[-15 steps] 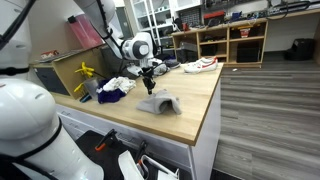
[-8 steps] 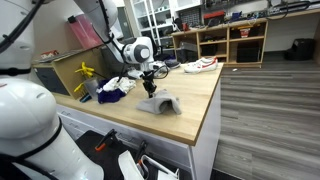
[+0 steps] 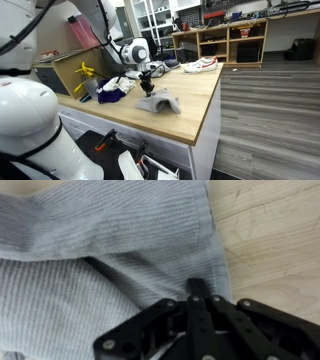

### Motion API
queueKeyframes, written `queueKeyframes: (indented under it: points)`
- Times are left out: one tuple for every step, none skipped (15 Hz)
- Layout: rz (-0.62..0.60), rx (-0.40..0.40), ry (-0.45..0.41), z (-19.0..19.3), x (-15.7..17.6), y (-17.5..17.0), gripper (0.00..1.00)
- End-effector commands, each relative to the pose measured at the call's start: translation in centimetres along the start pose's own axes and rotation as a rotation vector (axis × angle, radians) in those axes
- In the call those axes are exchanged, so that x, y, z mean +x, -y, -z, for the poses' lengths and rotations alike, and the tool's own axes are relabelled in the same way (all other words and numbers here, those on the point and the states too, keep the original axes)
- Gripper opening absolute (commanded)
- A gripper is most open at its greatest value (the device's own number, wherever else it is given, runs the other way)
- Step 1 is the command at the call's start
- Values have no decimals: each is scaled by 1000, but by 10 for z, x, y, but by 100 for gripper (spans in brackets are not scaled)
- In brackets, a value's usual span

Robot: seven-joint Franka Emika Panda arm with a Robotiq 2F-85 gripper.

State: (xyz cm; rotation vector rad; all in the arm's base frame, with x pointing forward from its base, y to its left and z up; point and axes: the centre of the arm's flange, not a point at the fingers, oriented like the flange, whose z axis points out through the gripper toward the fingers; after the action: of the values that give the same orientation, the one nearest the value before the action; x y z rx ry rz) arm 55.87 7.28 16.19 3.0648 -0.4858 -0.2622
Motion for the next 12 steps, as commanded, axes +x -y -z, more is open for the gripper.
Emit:
queueKeyframes:
  points:
    - [49,6,-30,-17,18,31,0]
    - [55,10,-34,-16,20,37,0]
    - [59,14,-40,-16,24,44,0]
    - [64,17,-45,-16,28,52,0]
    - [68,19,-51,-16,33,59,0]
    - [72,23,-58,-15,38,68,0]
    - [77,26,-65,-14,43,76,0]
    - [83,30,-73,-12,48,86,0]
    - [89,34,-80,-10,53,95,0]
    - [96,39,-89,-9,57,105,0]
    - [102,43,-98,-7,62,114,0]
    - [109,49,-107,-4,67,123,0]
